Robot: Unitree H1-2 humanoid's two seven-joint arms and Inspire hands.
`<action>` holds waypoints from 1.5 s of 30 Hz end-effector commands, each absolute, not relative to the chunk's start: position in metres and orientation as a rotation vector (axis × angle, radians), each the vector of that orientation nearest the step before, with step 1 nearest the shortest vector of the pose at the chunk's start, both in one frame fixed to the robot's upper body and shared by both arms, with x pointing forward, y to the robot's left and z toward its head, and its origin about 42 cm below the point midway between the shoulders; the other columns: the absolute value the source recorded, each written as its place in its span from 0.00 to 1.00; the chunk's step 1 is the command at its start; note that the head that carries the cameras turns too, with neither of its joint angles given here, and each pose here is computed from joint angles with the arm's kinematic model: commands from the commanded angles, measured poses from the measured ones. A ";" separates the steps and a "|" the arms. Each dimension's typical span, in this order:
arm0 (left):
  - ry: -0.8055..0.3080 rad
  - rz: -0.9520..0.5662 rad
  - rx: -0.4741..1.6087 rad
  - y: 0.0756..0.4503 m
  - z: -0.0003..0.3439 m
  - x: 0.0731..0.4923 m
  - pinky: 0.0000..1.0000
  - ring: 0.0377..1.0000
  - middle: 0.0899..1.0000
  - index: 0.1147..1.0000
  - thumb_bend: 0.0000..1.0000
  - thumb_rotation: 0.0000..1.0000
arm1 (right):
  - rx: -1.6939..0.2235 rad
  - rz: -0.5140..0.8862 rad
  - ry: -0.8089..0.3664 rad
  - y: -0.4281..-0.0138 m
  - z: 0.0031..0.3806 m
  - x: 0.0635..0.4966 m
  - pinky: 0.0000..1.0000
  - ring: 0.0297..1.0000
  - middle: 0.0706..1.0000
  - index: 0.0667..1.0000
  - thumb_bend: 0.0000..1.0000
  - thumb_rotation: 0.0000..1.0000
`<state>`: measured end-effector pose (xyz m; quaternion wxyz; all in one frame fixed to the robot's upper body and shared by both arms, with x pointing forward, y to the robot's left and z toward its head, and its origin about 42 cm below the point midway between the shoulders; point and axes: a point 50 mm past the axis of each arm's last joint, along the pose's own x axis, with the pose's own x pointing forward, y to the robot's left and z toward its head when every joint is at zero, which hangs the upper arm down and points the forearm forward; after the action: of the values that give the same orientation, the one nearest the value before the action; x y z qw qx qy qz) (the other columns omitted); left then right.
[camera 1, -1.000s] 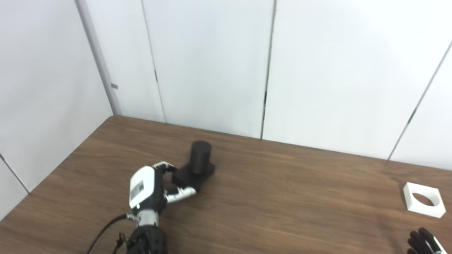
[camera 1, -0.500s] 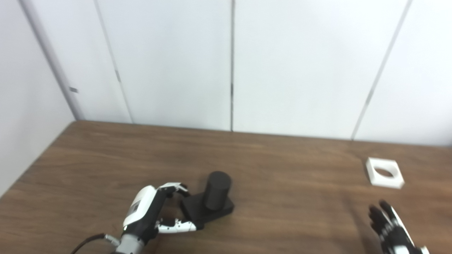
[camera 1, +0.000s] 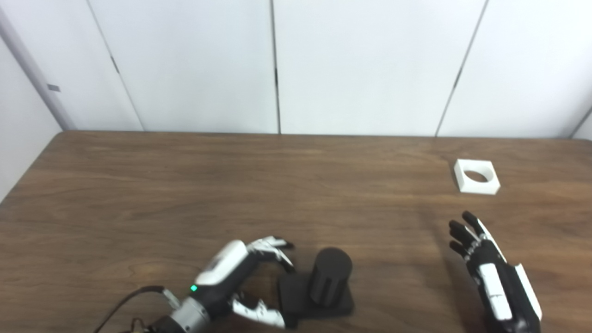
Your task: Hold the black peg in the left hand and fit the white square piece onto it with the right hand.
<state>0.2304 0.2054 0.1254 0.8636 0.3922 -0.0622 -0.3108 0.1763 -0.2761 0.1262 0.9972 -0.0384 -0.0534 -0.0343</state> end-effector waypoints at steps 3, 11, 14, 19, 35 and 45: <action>-0.072 -0.711 0.981 0.210 0.113 0.222 1.00 0.92 0.85 0.43 0.51 0.05 | -0.051 -0.084 -0.151 -0.265 0.139 0.177 0.89 0.90 0.87 0.92 0.56 0.90; -0.143 -0.674 1.170 0.204 0.111 0.219 0.98 0.89 0.80 0.43 0.51 0.05 | -0.052 -0.087 -0.151 -0.263 0.143 0.179 0.89 0.90 0.86 0.92 0.57 0.89; -0.157 -0.645 1.205 0.202 0.111 0.218 0.96 0.88 0.79 0.43 0.51 0.05 | -0.049 -0.085 -0.150 -0.263 0.144 0.179 0.90 0.90 0.87 0.92 0.57 0.88; -0.176 -0.585 1.265 0.198 0.113 0.216 0.94 0.86 0.78 0.43 0.51 0.05 | -0.046 -0.085 -0.154 -0.265 0.144 0.179 0.88 0.89 0.87 0.91 0.58 0.87; -0.204 -0.523 1.260 0.199 0.111 0.214 0.90 0.84 0.76 0.43 0.51 0.05 | -0.639 0.001 -0.052 -0.310 0.201 0.226 0.90 0.93 0.92 0.91 0.68 0.45; -0.205 -0.522 1.228 0.204 0.109 0.208 0.84 0.81 0.74 0.43 0.51 0.04 | -1.051 0.007 -0.008 -0.356 0.254 0.319 0.88 0.97 0.92 0.86 0.81 0.26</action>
<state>0.2131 0.1913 0.1259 0.7978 0.5423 -0.1329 -0.2273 0.3109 -0.3486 0.2394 0.8792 -0.4758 0.0154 0.0185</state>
